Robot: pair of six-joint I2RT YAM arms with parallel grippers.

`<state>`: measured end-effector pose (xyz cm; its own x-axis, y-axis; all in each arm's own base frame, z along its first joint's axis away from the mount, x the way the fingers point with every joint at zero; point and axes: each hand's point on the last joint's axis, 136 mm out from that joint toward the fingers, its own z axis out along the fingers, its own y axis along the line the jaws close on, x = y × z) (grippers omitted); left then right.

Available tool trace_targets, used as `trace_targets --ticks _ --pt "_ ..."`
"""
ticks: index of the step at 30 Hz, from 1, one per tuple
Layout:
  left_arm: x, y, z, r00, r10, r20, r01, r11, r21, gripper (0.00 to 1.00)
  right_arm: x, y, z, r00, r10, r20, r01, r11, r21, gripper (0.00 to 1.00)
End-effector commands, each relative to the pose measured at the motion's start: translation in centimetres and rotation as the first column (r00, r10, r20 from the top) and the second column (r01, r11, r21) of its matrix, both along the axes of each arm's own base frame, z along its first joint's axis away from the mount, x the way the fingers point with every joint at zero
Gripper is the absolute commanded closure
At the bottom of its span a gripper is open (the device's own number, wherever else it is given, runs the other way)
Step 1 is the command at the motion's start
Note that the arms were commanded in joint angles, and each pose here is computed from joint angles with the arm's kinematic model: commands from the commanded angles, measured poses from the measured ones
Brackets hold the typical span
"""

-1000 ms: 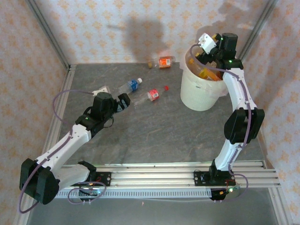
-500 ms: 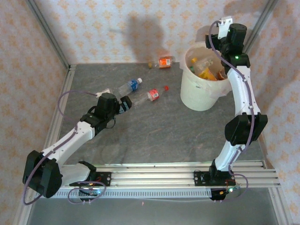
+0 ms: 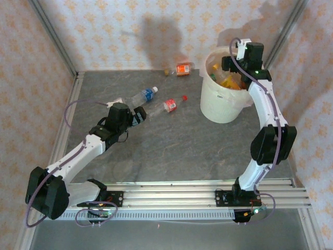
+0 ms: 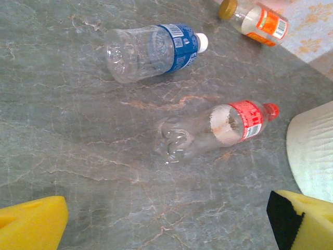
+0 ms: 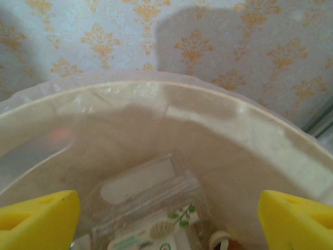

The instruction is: Put the plastic bottles in the bin

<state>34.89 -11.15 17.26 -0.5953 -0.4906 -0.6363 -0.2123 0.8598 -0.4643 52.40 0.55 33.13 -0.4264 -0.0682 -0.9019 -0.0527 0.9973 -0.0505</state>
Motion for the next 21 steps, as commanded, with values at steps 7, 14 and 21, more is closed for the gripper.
trace_targets --ticks 7,14,21 --pt "4.7 1.1 0.0 0.982 -0.088 -0.164 0.143 0.923 0.358 0.0 -8.8 -2.1 8.4 0.936 -0.257 0.24 0.168 0.927 0.337 0.01" --pt "8.7 2.9 -1.0 0.921 -0.188 -0.34 0.332 0.835 0.439 0.0 -13.7 0.0 8.7 0.955 -0.188 0.231 0.066 0.891 0.45 0.01" --pt "11.9 3.2 -4.3 0.85 -0.295 -0.436 0.472 0.793 0.385 0.0 -17.3 1.1 8.0 0.973 -0.126 0.191 0.025 0.889 0.457 0.01"
